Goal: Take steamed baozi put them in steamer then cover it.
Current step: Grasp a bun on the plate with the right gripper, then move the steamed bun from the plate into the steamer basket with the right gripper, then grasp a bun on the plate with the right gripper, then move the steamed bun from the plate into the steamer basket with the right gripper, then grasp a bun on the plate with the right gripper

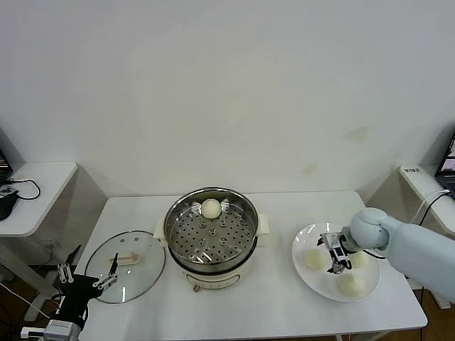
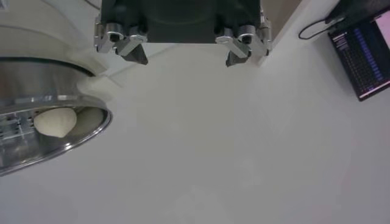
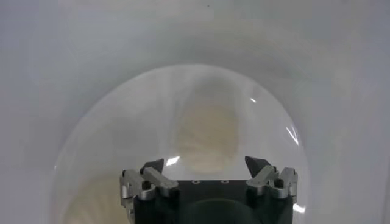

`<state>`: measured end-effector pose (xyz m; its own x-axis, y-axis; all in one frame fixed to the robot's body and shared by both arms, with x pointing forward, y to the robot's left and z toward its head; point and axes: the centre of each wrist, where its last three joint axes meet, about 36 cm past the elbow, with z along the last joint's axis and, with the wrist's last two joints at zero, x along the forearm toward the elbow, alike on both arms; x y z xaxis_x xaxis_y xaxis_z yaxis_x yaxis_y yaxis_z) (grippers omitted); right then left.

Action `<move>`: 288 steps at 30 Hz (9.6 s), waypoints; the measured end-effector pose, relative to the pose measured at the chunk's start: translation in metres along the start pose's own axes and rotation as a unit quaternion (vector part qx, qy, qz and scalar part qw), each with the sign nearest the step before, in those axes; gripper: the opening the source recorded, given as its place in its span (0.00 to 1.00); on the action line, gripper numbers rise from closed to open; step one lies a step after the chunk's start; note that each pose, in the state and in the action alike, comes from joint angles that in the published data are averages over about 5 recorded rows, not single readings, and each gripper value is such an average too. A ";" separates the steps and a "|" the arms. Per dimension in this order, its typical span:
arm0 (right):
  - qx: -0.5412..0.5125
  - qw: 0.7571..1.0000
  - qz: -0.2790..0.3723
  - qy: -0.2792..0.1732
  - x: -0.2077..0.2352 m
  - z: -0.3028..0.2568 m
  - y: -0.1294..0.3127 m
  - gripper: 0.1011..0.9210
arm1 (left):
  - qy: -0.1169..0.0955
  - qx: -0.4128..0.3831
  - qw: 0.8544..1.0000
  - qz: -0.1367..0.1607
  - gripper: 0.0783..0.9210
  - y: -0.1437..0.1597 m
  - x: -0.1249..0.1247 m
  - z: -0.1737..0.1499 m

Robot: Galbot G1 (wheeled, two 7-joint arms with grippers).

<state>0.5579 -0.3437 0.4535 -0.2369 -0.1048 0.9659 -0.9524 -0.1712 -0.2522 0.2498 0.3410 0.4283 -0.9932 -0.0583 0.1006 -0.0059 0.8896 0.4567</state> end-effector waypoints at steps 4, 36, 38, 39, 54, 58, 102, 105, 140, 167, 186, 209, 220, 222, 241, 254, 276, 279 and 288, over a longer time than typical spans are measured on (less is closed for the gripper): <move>-0.001 1.000 0.001 -0.002 -0.006 -0.005 -0.004 0.81 | 0.000 0.000 1.000 -0.001 0.88 0.000 0.000 0.000; 0.000 0.997 0.070 -0.039 0.138 -0.041 -0.082 0.65 | -0.020 0.000 1.000 0.007 0.88 -0.002 -0.002 -0.011; 0.006 0.995 0.083 -0.047 0.158 -0.055 -0.093 0.65 | -0.021 0.000 1.000 0.007 0.88 -0.002 -0.003 -0.011; 0.010 0.995 0.089 -0.052 0.167 -0.062 -0.099 0.65 | -0.021 0.000 1.000 0.007 0.88 -0.001 -0.003 -0.011; 0.041 0.987 0.092 -0.125 0.187 -0.220 -0.149 0.66 | -0.019 -0.001 1.000 -0.007 0.88 0.007 -0.003 -0.010; 0.041 0.988 0.077 -0.129 0.163 -0.261 -0.154 0.66 | -0.021 0.001 1.000 -0.012 0.88 0.009 -0.002 -0.012; 0.061 0.994 0.022 -0.088 0.078 -0.386 -0.152 0.88 | -0.023 0.010 1.000 -0.019 0.88 0.008 0.003 -0.015; 0.067 0.994 0.022 -0.084 0.094 -0.369 -0.156 0.88 | -0.025 0.008 0.999 -0.018 0.88 0.008 0.002 -0.016; 0.025 1.000 -0.005 -0.018 0.152 -0.004 0.010 0.88 | -0.026 0.003 0.999 0.019 0.88 -0.018 0.006 -0.022; -0.013 0.998 -0.057 0.036 0.069 0.046 0.065 0.88 | -0.013 0.003 1.000 0.017 0.88 -0.022 0.007 -0.013; -0.025 0.997 -0.068 0.030 0.044 0.041 0.062 0.64 | -0.008 0.002 1.000 0.017 0.88 -0.022 0.009 -0.011; -0.039 0.998 -0.052 0.018 0.087 0.043 0.032 0.54 | -0.018 -0.002 1.000 0.017 0.88 -0.019 0.007 -0.016; -0.040 0.999 0.024 -0.024 0.161 0.025 -0.032 0.55 | -0.025 -0.006 0.999 0.018 0.88 -0.017 0.004 -0.020; -0.035 0.998 0.040 -0.033 0.177 0.017 -0.046 0.55 | -0.026 -0.006 0.999 0.018 0.88 -0.017 0.004 -0.020; 0.128 0.982 0.085 -0.110 0.226 -0.167 -0.142 0.55 | -0.023 -0.004 1.000 0.003 0.88 -0.012 0.003 -0.020; 0.289 0.947 0.046 -0.132 0.163 -0.284 -0.133 0.55 | -0.025 -0.001 1.000 -0.011 0.88 -0.009 0.008 -0.024; 0.460 0.878 0.003 -0.136 0.109 -0.325 -0.097 0.69 | -0.025 0.005 1.000 -0.015 0.88 -0.010 0.009 -0.024; 0.465 0.875 0.008 -0.131 0.112 -0.321 -0.100 0.79 | -0.026 0.005 1.000 -0.015 0.88 -0.009 0.008 -0.024; 0.428 0.894 0.046 -0.124 0.145 -0.293 -0.120 0.88 | -0.028 0.001 1.000 -0.011 0.88 -0.008 0.006 -0.025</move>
<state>0.5816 -0.0509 0.6407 -0.1561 -0.3538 0.9222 -0.4106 -0.8259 -0.3864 0.2464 0.3226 0.4471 -0.9978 -0.0524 0.0400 -0.0284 0.8892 0.4566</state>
